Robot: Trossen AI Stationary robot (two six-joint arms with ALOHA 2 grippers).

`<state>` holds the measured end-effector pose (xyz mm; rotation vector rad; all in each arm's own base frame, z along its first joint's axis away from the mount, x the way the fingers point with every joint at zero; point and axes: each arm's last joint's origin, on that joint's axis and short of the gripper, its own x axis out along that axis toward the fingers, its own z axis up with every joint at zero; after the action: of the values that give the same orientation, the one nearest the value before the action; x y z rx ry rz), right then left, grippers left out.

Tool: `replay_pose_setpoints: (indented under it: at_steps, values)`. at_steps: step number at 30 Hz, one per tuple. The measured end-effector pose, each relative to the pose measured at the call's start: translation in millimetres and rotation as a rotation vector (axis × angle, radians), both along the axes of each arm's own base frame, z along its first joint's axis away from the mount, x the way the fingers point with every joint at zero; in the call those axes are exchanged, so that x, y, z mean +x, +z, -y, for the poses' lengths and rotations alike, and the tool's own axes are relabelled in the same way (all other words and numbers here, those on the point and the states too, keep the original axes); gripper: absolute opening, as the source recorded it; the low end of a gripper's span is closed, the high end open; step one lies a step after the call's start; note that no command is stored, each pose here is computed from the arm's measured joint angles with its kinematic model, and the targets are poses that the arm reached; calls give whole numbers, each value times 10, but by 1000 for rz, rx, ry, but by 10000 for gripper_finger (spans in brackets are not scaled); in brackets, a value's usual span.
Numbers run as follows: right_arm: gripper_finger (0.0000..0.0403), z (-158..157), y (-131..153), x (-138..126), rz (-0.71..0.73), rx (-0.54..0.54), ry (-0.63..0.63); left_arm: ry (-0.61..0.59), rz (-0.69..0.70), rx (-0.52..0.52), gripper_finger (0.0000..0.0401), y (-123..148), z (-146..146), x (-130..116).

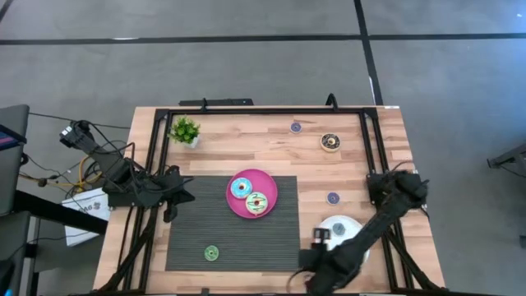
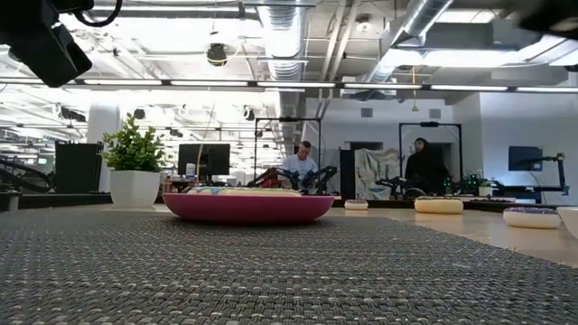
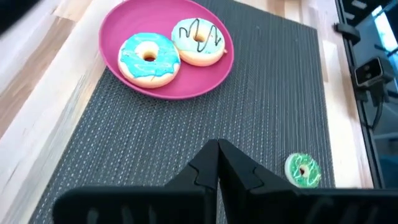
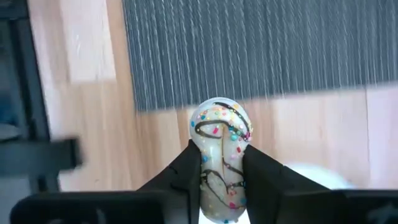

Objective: Pick & Place donuts
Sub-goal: Put the small white donut on the white plate

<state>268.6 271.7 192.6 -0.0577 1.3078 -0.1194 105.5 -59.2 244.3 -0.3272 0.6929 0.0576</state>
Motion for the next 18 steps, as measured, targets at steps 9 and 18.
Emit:
replay_pose_setpoints:
  at_steps: [9, 18]
  values:
    - [71, 297, 57, -906, 29, 49, -216, 64, 23, -44, 0, 14, -2, 11]
    - [70, 507, -237, -1352, -138, 49, -432, 105, 21, -100, 0, 16, -1, 12]
